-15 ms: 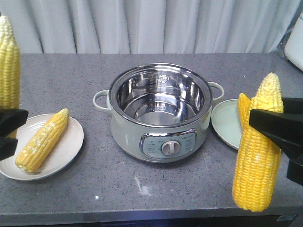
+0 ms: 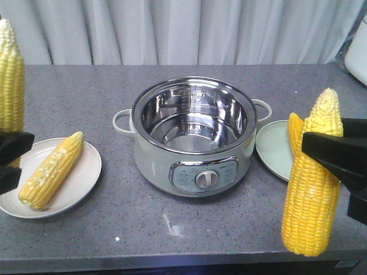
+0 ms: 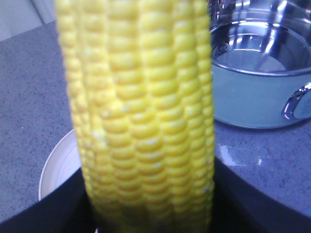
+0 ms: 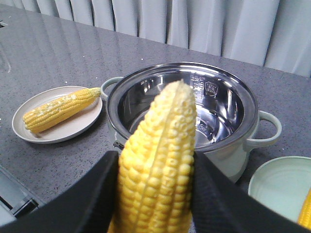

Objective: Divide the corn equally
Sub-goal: 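Drive the base away holding a cob in each gripper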

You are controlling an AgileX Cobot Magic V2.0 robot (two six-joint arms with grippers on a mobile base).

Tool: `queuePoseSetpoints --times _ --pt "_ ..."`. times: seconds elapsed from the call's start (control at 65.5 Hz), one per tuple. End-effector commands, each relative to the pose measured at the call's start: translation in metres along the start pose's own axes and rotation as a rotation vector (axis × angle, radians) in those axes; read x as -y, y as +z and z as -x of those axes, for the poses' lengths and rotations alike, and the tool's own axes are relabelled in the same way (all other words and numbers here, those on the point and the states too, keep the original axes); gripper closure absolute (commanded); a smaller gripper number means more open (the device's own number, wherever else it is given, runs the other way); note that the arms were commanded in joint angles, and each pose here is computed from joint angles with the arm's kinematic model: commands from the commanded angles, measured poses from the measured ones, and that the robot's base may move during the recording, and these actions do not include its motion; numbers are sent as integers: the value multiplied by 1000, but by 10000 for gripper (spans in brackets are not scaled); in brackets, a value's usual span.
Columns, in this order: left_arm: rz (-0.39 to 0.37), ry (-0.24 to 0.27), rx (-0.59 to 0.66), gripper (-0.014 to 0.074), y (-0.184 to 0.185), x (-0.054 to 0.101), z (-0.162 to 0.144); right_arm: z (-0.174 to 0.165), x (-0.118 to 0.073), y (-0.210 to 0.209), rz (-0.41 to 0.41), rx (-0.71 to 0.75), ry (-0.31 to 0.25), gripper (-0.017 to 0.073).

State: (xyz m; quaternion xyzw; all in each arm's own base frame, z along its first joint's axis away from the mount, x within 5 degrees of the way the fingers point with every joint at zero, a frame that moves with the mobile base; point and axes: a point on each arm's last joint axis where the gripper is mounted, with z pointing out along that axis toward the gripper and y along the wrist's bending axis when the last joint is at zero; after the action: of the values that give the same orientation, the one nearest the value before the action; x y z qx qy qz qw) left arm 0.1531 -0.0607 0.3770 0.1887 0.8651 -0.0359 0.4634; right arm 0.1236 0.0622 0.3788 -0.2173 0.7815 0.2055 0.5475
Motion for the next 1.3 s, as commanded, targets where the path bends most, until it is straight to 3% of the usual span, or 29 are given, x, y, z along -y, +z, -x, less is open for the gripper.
queuePoseSetpoints --times 0.0,0.305,1.282 --pt "-2 -4 106 289 -14 -1 -1 13 1 -4 -23 84 8 365" --pt "4 -5 31 289 -19 -2 -23 13 1 -4 -22 83 9 365" --pt "5 -5 14 289 -19 -2 -24 13 1 -4 -22 83 9 365"
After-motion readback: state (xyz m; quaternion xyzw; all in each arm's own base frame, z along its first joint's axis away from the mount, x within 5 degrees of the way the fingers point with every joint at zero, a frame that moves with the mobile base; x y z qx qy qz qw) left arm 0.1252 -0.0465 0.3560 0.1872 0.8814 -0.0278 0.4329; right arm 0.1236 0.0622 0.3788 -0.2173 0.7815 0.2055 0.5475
